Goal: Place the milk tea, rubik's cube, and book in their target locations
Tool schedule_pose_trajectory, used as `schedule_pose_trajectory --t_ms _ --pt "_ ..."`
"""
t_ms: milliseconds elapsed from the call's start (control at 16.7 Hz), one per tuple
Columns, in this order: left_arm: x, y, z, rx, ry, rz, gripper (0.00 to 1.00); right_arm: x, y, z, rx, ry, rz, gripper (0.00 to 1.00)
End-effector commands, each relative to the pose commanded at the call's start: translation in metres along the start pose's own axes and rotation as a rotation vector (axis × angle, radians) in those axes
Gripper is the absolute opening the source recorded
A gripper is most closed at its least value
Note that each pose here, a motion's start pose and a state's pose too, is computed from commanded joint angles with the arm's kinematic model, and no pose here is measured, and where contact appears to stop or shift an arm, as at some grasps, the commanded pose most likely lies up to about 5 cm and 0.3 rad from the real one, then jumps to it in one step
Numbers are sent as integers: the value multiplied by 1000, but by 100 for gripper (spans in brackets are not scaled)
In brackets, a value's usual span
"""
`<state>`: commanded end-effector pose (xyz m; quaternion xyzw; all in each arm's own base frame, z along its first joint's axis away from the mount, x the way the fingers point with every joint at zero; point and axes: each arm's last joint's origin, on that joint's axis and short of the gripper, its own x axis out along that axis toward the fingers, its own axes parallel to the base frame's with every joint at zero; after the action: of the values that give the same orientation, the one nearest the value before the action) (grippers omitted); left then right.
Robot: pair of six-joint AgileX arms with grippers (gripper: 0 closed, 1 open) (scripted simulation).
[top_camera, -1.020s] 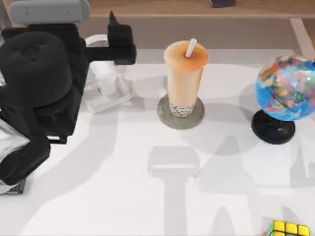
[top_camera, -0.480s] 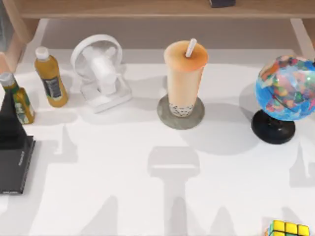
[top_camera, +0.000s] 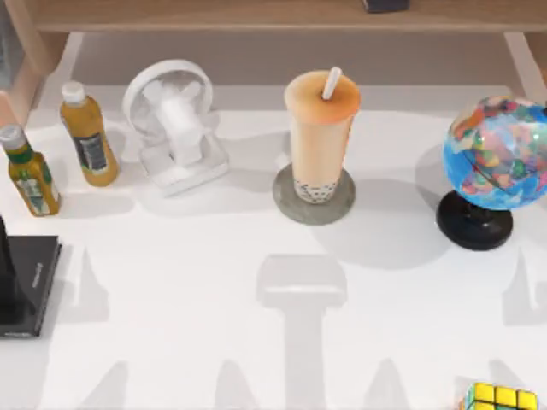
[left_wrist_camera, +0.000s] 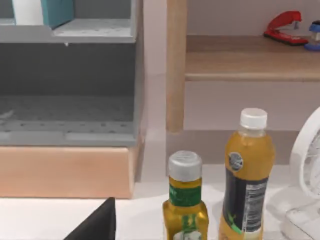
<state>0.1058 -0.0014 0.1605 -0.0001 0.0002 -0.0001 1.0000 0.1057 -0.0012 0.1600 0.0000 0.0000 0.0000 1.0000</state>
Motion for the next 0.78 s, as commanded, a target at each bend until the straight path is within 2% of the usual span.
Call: schedule_pose_trajectory --t_ms 360,480,600,780 --pt "0 0 -1 0 0 0 100 0 0 0 1 2 1 100" --pt "0 0 -1 0 0 0 100 0 3 5 32 38 26 100" --pt "0 0 -1 0 0 0 100 2 9 12 95 128 72 100" --pt "0 0 -1 0 0 0 100 7 22 24 209 385 143 100"
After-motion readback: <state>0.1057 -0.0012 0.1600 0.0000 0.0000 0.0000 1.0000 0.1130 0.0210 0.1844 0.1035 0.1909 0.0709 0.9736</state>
